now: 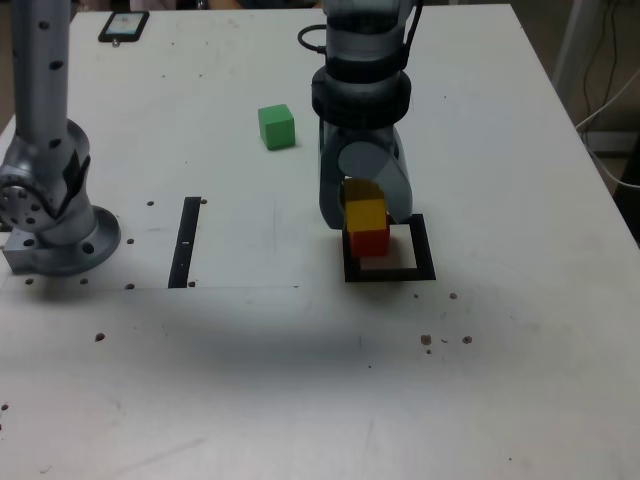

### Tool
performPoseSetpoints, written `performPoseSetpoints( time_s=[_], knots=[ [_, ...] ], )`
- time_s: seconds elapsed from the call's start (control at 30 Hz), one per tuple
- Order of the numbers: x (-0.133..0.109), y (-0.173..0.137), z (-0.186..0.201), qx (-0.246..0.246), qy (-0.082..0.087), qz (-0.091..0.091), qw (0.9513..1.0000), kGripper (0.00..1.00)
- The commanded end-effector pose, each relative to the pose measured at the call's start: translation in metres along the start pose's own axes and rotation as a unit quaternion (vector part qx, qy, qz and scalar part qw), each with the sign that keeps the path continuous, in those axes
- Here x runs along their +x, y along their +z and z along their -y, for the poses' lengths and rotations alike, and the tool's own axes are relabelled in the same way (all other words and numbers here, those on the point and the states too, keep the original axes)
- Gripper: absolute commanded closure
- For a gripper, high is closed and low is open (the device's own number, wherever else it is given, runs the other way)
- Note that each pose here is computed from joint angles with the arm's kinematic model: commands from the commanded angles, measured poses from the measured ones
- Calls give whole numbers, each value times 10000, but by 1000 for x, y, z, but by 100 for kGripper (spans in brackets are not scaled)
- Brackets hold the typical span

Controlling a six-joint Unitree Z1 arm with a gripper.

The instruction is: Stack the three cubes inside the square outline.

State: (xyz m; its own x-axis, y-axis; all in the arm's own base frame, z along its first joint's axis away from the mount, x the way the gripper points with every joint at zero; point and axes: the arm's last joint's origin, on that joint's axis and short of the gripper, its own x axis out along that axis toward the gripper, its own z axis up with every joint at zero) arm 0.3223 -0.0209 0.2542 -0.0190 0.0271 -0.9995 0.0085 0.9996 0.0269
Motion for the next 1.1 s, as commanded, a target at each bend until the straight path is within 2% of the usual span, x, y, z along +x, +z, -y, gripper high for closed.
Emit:
performPoseSetpoints(
  time_s=[0.0,0.23,0.47,0.67,1.07],
  knots=[
    [2,1,0,-12,24,8,10000,84],
    [3,1,-2,-83,185,39,9998,84],
    [6,-2,-10,-204,313,-38,9993,80],
    [7,-1,-10,-216,273,-34,9994,80],
    [6,3,-7,-192,164,114,9996,80]
  ],
)
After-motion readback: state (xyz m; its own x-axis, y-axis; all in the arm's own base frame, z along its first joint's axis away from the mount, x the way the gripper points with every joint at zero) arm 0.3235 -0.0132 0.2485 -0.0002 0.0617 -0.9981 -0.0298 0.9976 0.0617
